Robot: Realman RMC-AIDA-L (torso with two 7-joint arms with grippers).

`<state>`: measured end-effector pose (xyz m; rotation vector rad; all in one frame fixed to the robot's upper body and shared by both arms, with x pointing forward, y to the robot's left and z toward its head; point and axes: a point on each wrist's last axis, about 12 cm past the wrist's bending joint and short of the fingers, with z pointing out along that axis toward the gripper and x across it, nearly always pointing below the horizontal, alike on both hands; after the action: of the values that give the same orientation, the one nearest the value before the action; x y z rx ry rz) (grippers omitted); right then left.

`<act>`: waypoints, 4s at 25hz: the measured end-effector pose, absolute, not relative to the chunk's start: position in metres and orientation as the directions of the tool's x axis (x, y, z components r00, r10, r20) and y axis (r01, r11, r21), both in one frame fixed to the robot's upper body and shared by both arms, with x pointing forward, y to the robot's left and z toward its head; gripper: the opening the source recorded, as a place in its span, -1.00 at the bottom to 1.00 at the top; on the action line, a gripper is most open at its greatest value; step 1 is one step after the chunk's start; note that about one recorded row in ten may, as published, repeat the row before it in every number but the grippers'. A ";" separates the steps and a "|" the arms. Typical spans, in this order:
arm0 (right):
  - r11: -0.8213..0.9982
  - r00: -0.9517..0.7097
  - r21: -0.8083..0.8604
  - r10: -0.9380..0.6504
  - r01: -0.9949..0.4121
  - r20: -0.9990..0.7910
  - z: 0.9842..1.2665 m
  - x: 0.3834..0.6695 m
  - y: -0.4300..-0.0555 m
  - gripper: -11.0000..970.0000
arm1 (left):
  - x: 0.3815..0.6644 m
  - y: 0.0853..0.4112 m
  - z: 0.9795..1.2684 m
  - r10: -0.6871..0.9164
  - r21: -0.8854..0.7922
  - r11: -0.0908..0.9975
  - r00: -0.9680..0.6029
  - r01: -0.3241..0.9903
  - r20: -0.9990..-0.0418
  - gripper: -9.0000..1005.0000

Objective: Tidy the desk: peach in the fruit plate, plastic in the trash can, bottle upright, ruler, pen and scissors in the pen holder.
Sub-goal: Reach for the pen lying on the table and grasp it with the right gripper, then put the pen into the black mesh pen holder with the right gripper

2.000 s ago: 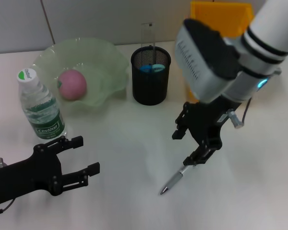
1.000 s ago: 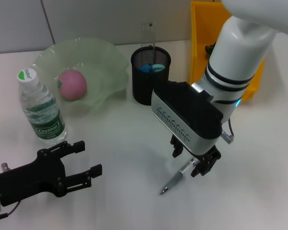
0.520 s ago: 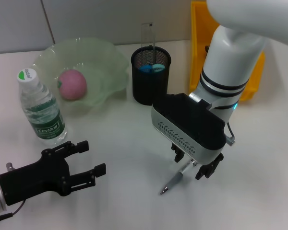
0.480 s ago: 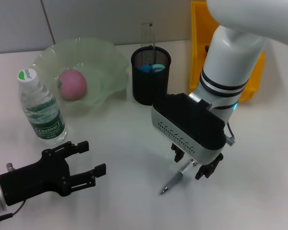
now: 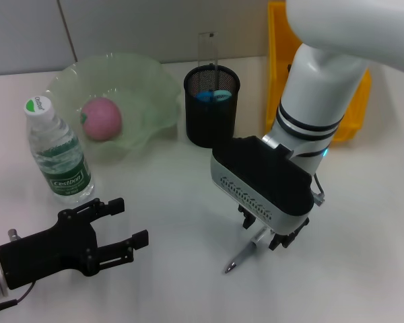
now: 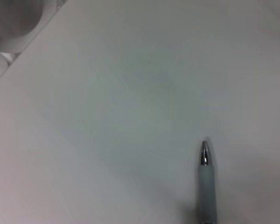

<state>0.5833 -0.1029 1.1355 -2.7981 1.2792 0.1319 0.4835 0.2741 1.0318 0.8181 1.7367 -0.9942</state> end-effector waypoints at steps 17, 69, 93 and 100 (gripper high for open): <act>-0.667 0.665 -0.013 -0.741 -0.745 -0.095 1.131 0.584 -0.102 -0.09 | 0.486 0.274 1.034 0.091 -0.254 0.447 -0.326 0.858 -0.941 0.68; -0.683 0.679 -0.007 -0.725 -0.731 -0.118 1.167 0.593 -0.093 -0.73 | 0.489 0.275 1.044 0.001 -0.279 0.445 -0.312 0.851 -0.950 0.68; -0.341 0.357 -0.103 -0.889 -0.934 -0.286 1.187 0.603 -0.111 -0.73 | 0.488 0.279 1.058 -0.129 -0.293 0.435 -0.263 0.851 -0.956 0.68; -0.240 0.277 -0.139 -0.845 -0.961 -0.457 1.187 0.603 -0.119 -0.73 | 0.488 0.281 1.063 -0.161 -0.291 0.430 -0.245 0.855 -0.956 0.68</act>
<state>0.6025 -0.1190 1.1869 -2.1640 1.6315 0.4055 0.4877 0.2805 1.0627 0.6406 1.5157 -1.0884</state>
